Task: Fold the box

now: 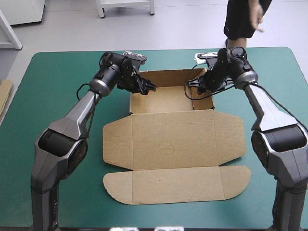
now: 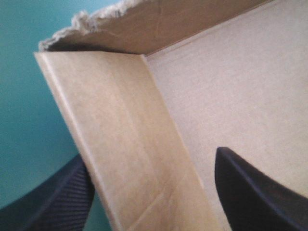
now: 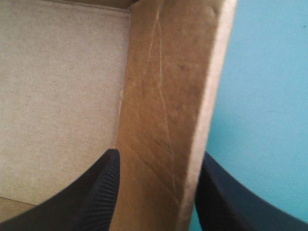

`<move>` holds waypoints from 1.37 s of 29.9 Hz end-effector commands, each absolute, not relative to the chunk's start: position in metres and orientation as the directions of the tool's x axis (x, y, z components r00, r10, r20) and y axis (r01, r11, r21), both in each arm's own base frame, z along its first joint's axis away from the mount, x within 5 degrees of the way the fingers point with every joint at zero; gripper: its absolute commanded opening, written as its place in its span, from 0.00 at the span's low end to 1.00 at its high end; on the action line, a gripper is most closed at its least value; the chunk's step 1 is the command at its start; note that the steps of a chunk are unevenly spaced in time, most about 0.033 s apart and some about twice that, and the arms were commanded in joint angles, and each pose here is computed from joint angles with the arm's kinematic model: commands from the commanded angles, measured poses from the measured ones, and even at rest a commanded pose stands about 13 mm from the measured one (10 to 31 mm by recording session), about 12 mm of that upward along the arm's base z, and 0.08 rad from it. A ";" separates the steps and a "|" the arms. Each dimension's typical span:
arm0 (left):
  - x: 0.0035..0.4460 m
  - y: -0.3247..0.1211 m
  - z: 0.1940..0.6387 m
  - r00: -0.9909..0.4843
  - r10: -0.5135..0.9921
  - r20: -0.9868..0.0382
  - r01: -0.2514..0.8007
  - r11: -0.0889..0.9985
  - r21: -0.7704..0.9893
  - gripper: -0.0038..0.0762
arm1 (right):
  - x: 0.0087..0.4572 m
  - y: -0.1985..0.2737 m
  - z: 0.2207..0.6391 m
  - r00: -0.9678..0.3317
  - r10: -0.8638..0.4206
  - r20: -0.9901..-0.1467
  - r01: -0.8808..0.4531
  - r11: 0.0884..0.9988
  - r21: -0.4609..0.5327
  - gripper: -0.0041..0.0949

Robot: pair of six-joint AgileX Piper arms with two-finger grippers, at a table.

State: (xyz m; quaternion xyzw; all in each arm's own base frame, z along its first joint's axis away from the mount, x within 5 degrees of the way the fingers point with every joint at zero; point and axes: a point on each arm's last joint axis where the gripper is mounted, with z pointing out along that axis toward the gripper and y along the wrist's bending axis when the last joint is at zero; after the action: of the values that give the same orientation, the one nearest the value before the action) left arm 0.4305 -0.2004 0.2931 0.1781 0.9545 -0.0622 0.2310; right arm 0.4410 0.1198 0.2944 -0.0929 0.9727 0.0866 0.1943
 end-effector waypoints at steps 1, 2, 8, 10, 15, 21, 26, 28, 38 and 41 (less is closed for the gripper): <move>0.414 -0.196 0.353 -0.746 0.269 -0.609 0.379 0.924 -0.056 0.69 | 0.424 0.112 0.352 -0.832 -0.142 -0.536 -0.225 0.970 0.092 0.56; 0.413 -0.196 0.357 -0.741 0.269 -0.615 0.381 0.923 -0.055 0.69 | 0.423 0.110 0.356 -0.828 -0.143 -0.542 -0.220 0.972 0.080 0.56; 0.402 -0.191 0.373 -0.732 0.269 -0.626 0.384 0.922 -0.053 0.69 | 0.405 0.102 0.383 -0.802 -0.145 -0.580 -0.218 0.974 0.057 0.56; 0.395 -0.186 0.387 -0.709 0.271 -0.651 0.386 0.922 -0.037 0.69 | 0.398 0.100 0.394 -0.785 -0.145 -0.602 -0.217 0.975 0.048 0.56; 0.367 -0.171 0.432 -0.626 0.259 -0.735 0.388 0.921 -0.006 0.60 | 0.379 0.093 0.423 -0.726 -0.144 -0.672 -0.214 0.977 0.022 0.56; 0.321 -0.152 0.450 -0.596 0.253 -0.762 0.402 0.916 -0.010 0.59 | 0.356 0.088 0.440 -0.686 -0.145 -0.713 -0.223 0.975 0.017 0.52; 0.254 -0.131 0.442 -0.596 0.270 -0.756 0.436 0.900 -0.022 0.59 | 0.336 0.084 0.440 -0.674 -0.149 -0.723 -0.234 0.972 0.018 0.51; 0.221 -0.120 0.443 -0.579 0.270 -0.769 0.450 0.892 -0.025 0.59 | 0.330 0.082 0.442 -0.665 -0.155 -0.730 -0.238 0.971 0.011 0.51; 0.085 -0.047 0.436 -0.421 0.152 -0.894 0.450 0.891 -0.060 0.56 | 0.328 0.082 0.441 -0.669 -0.157 -0.726 -0.244 0.970 0.016 0.52; 0.066 -0.032 0.434 -0.384 0.150 -0.911 0.432 0.901 -0.033 0.56 | 0.333 0.084 0.439 -0.665 -0.150 -0.732 -0.240 0.970 0.020 0.56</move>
State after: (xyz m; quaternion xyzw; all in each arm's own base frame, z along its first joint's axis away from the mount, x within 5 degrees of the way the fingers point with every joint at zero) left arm 0.0782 -0.0419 0.4251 0.1877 0.8469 -0.1321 0.4797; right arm 0.3401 0.0854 0.4149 -0.1082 0.9335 0.0514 0.3378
